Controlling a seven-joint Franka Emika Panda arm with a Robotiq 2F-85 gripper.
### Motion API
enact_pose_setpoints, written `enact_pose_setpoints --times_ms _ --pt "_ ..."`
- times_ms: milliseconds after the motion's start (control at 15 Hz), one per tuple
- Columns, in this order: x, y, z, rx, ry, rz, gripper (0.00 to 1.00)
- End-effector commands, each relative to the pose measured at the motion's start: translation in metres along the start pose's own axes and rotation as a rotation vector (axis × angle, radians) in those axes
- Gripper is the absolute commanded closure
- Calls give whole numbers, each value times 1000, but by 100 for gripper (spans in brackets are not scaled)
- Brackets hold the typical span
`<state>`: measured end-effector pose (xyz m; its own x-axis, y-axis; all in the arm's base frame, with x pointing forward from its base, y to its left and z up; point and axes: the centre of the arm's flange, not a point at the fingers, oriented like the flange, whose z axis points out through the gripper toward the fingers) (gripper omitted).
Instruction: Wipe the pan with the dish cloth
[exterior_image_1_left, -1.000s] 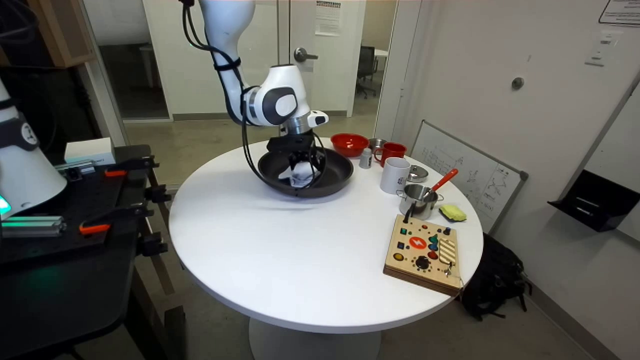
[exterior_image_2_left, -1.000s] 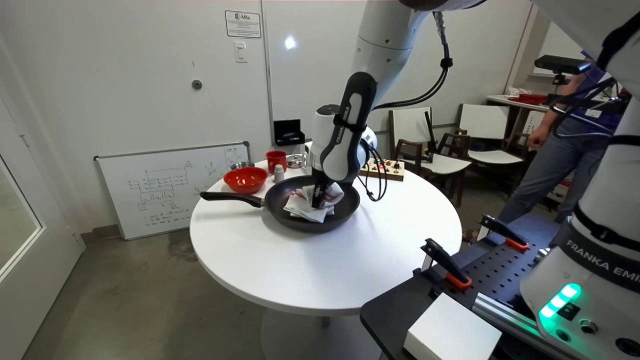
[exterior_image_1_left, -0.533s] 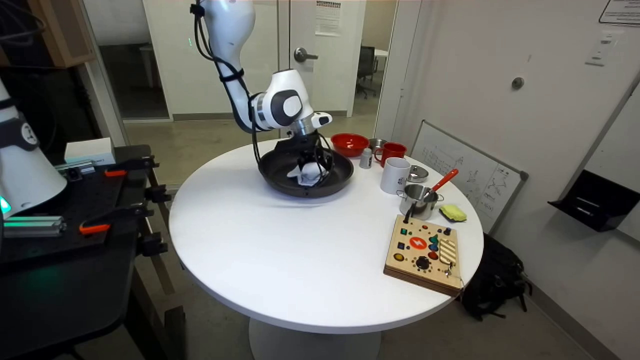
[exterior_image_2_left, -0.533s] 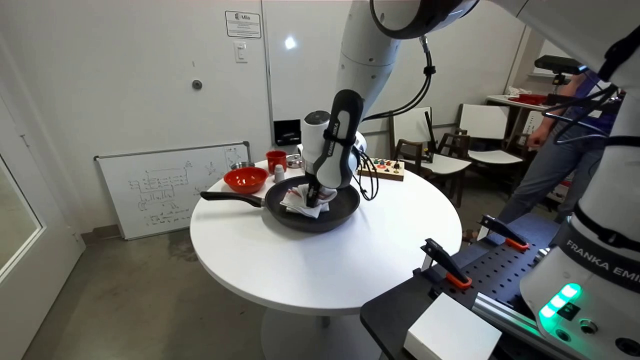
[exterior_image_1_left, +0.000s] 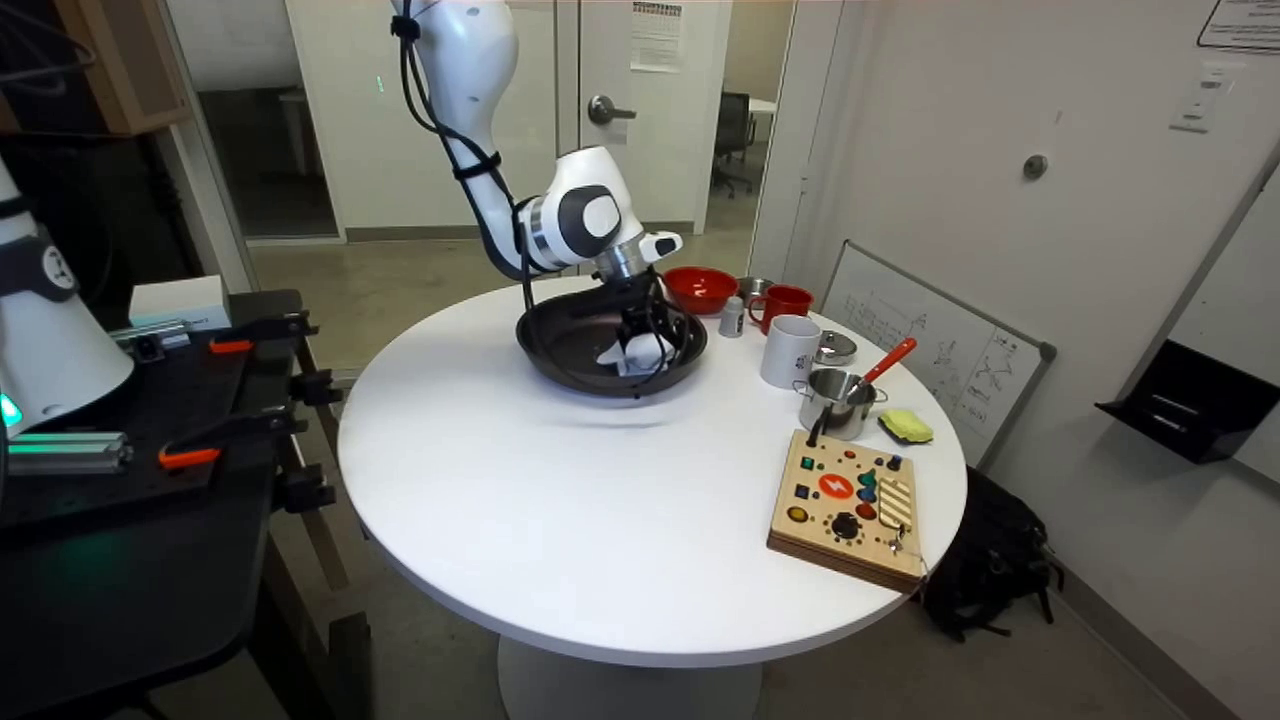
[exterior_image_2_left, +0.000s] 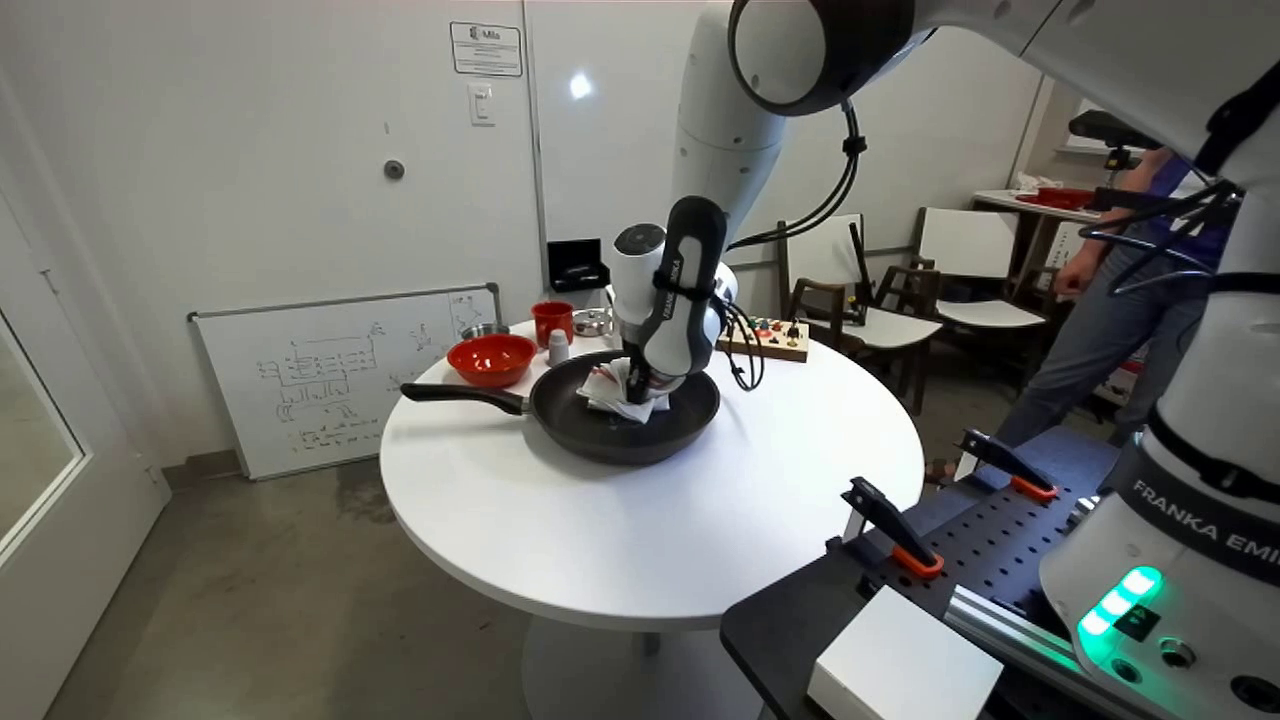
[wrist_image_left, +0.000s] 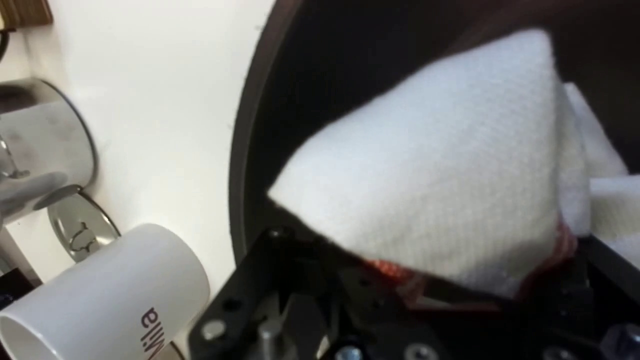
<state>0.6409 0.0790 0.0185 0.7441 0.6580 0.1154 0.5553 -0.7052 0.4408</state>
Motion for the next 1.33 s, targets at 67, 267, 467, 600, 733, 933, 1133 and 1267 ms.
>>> enact_pose_setpoints --times_ms 67,267,467,600,733,933,1133,1267 --pt "-19 0 -11 10 -39 -5 100" --pt "-38 -1 -19 -14 -92 -19 100" --pt "-59 -1 -25 -30 -145 -45 100" --pt "-69 -6 -33 35 -132 -90 100" --pt "-73 -17 -38 114 -131 -151 100" --pt "-76 -31 -54 230 -120 -233 100" --pt "-79 -42 -67 314 -81 -271 100" --pt "-81 -47 -73 375 -11 -295 100"
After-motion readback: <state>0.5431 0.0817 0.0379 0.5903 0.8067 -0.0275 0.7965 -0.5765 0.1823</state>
